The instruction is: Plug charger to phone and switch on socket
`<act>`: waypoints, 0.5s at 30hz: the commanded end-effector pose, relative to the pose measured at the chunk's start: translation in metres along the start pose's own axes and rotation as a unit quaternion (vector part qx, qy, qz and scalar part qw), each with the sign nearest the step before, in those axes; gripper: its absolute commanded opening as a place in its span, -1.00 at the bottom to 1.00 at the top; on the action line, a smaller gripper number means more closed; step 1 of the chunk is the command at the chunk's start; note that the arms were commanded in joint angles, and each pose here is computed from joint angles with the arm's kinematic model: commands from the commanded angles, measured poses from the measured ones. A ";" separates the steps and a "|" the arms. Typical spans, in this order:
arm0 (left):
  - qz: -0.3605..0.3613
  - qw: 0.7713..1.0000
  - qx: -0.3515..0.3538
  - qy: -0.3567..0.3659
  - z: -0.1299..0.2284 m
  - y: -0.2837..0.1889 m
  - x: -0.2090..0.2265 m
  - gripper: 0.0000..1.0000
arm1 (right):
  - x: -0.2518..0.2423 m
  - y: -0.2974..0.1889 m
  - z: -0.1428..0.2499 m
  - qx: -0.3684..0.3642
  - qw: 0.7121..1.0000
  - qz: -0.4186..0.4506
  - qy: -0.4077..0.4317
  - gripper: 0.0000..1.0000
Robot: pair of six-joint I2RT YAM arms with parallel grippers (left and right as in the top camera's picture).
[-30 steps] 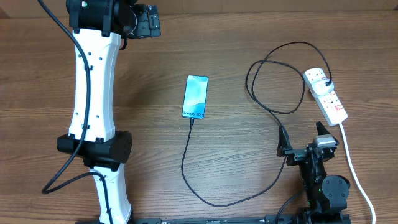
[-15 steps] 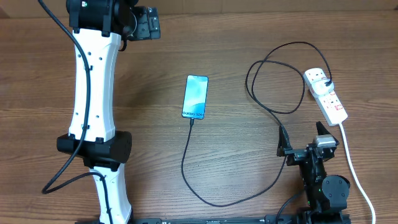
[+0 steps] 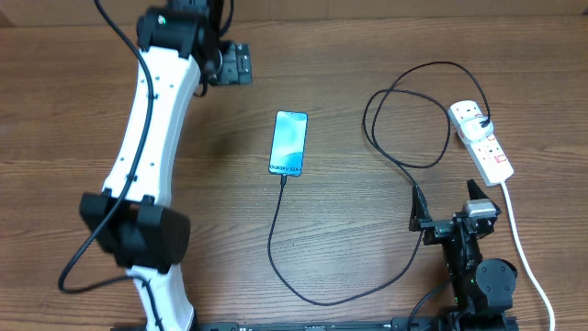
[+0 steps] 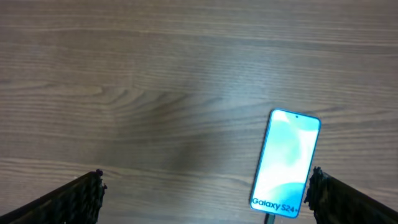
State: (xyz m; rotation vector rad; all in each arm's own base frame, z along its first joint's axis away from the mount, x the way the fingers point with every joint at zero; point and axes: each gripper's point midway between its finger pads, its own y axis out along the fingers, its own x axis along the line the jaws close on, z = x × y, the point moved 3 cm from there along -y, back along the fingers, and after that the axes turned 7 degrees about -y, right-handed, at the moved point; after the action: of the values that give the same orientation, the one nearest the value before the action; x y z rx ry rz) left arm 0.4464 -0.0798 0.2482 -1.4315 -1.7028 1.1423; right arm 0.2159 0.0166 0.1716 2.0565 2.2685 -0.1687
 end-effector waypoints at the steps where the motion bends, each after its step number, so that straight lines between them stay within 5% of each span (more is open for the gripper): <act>1: 0.015 0.999 -0.049 -0.012 0.011 -0.045 0.009 1.00 | 0.000 0.000 0.001 -0.003 1.000 0.003 -0.002 1.00; 15: 0.011 0.989 -0.146 -0.033 0.082 -0.074 0.061 0.99 | 0.000 0.000 0.001 -0.003 1.000 0.003 -0.002 1.00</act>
State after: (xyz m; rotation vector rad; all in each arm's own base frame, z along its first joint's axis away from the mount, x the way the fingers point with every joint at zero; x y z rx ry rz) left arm 0.3558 -0.0506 0.2893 -1.6365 -1.9447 0.9861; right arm 0.2158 0.0166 0.1719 2.0558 2.2684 -0.1670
